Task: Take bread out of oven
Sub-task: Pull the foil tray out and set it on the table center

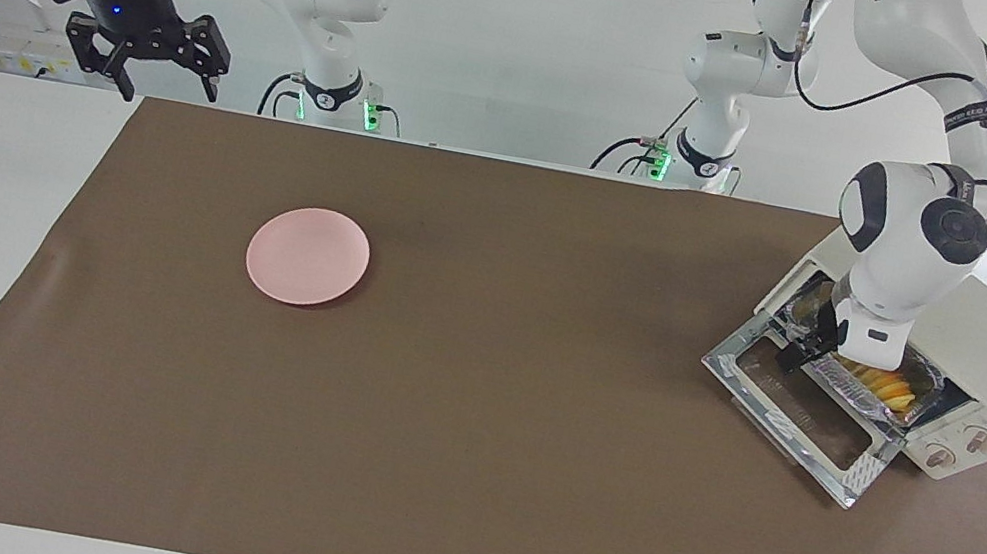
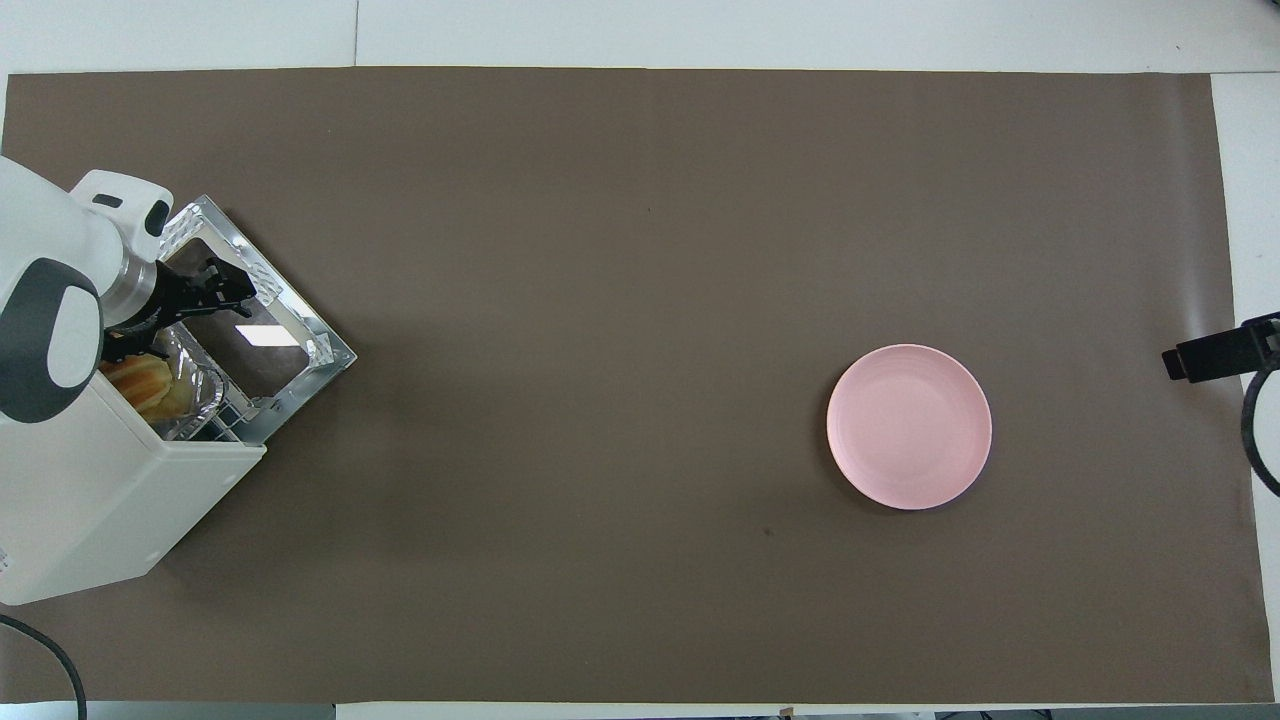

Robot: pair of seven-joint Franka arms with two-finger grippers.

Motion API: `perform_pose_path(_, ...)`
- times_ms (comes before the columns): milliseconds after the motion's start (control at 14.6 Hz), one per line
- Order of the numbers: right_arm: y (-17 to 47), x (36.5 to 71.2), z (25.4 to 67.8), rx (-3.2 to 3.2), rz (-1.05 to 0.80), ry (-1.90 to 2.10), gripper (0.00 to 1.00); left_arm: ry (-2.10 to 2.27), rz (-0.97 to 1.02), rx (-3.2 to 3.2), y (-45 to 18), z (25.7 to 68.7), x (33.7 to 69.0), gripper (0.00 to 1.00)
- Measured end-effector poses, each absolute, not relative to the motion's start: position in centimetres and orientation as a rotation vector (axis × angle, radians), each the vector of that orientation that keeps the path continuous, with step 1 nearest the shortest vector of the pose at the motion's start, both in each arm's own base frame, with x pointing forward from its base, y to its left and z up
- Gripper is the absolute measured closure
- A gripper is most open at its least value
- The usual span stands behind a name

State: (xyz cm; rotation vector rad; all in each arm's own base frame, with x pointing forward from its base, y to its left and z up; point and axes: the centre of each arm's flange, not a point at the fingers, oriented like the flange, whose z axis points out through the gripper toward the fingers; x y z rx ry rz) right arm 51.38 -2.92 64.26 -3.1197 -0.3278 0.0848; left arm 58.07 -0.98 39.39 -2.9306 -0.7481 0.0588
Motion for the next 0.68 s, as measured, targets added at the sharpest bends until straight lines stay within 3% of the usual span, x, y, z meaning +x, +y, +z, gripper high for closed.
perform_pose_path(68, -2.9, 51.4, 64.3, -3.12, 0.085, -0.328, 0.0, -0.758, 0.06, -2.917, -1.0, 38.7, 58.0, 0.04)
perform_pose_path(137, -2.9, 51.4, 64.3, -3.12, 0.085, -0.328, 0.0, -0.762, 0.071, -2.909, -0.9, 38.0, 58.0, 0.14)
perform_pose_path(205, -2.9, 51.4, 64.3, -3.12, 0.085, -0.328, 0.0, -0.76, 0.08, -2.906, -0.9, 37.6, 58.0, 0.29)
perform_pose_path(410, -2.9, 51.4, 64.3, -3.12, 0.085, -0.328, 0.0, -0.725, 0.076, -2.915, -1.8, 37.6, 58.1, 0.63)
perform_pose_path(614, -2.9, 51.4, 64.3, -3.12, 0.085, -0.328, 0.0, -0.576, 0.014, -2.961, -7.8, 39.2, 58.6, 0.96)
perform_pose_path(683, -2.9, 51.4, 64.3, -3.12, 0.085, -0.328, 0.0, -0.495, -0.011, -2.983, -11.2, 39.8, 58.6, 0.99)
